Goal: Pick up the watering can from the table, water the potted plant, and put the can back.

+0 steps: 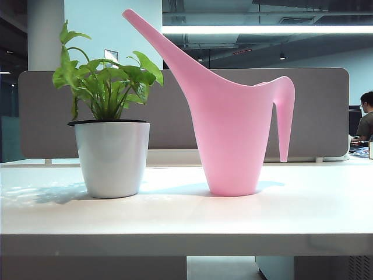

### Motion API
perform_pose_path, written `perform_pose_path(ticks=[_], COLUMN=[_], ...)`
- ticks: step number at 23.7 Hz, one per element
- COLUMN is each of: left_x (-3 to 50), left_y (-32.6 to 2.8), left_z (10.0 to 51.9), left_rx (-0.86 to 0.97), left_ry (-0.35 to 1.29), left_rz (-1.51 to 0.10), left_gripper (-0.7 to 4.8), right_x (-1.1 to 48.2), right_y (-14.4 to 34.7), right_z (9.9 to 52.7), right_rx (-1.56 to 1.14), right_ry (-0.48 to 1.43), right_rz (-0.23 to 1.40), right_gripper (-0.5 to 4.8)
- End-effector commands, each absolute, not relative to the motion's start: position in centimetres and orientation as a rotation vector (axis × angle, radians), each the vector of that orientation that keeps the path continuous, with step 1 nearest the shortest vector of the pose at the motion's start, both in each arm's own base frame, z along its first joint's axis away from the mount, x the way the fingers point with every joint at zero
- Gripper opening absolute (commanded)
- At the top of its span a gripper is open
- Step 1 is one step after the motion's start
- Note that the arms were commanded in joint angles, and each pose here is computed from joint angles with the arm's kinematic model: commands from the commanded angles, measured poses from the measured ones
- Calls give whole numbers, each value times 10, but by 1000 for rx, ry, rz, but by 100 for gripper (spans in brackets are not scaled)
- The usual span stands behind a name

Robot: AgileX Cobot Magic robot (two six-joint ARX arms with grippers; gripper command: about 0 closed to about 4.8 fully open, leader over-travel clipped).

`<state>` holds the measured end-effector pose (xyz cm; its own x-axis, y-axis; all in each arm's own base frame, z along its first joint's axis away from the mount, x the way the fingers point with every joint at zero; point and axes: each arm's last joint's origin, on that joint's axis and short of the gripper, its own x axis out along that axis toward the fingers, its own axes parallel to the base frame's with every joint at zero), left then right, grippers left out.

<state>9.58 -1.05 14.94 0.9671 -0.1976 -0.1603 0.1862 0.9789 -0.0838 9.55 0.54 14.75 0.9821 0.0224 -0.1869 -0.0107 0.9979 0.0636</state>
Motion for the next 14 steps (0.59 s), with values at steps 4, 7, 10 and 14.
perform_pose_path(ticks=[4, 7, 10, 14], left_x=[96, 96, 96, 96], left_y=[-5, -5, -4, -4], left_z=[150, 150, 150, 150], left_rx=[-69, -70, -70, -70], left_ry=[173, 173, 173, 173], left_rz=[-141, -133, -130, -130], left_gripper=[3, 3, 3, 3], right_x=[96, 96, 96, 96], right_y=[5, 5, 6, 5], right_z=[146, 146, 146, 146], right_rx=[61, 61, 61, 61], right_ry=[180, 180, 180, 180], right_rz=[18, 18, 18, 17], right_gripper=[-5, -5, -5, -5])
